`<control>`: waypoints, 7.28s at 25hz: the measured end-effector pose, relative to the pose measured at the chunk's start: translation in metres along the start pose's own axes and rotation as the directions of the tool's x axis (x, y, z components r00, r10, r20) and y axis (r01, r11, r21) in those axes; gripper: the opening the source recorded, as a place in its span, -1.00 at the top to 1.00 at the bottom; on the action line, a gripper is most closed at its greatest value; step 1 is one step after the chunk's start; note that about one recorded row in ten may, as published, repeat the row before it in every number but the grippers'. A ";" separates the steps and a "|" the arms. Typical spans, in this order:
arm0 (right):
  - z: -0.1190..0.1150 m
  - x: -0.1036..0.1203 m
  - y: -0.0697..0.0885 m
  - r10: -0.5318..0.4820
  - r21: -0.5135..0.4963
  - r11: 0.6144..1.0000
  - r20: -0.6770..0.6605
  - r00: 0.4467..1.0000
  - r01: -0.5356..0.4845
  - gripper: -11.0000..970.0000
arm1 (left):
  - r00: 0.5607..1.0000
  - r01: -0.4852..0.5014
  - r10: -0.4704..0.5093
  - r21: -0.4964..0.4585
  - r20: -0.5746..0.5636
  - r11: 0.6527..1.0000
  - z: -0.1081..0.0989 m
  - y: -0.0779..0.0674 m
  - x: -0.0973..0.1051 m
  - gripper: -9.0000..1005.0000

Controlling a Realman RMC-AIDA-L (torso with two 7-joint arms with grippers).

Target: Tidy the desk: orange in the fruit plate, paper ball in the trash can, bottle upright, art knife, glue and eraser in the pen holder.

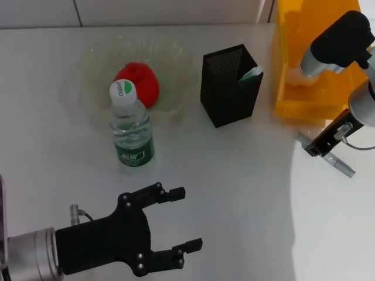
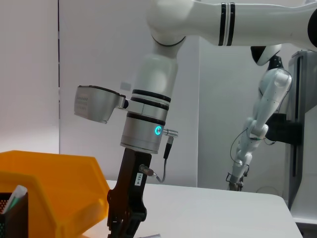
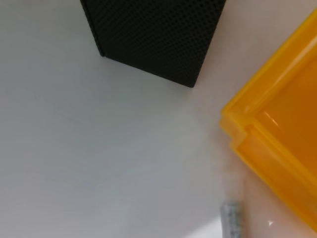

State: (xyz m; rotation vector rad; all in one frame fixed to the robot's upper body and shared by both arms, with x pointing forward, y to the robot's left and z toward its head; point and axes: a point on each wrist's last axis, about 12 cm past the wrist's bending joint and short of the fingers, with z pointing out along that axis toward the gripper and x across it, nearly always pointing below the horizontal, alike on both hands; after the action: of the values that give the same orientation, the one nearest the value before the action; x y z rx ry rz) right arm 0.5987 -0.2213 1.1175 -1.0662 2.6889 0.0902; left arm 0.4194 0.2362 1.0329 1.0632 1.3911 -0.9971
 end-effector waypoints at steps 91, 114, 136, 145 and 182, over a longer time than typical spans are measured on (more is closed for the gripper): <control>-0.037 0.018 0.013 0.042 -0.163 0.950 0.913 0.406 0.268 -0.07 | 1.000 0.019 -0.019 -0.026 0.002 0.999 -0.005 0.001 0.002 -0.62; 0.023 0.161 0.064 0.014 -0.247 0.829 0.906 0.423 0.501 -0.69 | 1.000 0.026 -0.026 -0.049 -0.002 0.998 -0.011 0.004 0.002 -0.63; 0.024 0.154 0.061 -0.002 -0.233 0.834 0.905 0.425 0.500 -0.69 | 0.999 0.038 -0.038 -0.058 0.016 0.998 -0.014 0.002 0.002 -0.63; 0.024 0.152 0.060 -0.003 -0.233 0.831 0.905 0.424 0.504 -0.69 | 0.999 0.050 -0.049 -0.065 0.014 0.997 -0.015 0.000 0.005 -0.63; 0.024 0.151 0.061 -0.002 -0.238 0.829 0.904 0.427 0.506 -0.69 | 0.998 0.061 -0.060 -0.064 0.024 0.996 -0.017 -0.002 0.005 -0.63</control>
State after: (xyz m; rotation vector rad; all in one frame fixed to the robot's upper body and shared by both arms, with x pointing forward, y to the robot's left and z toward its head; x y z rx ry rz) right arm 0.4563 -0.2742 1.0541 -1.1073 1.5005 1.0217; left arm 0.4132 0.2523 1.0291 0.9650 1.4357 -0.9977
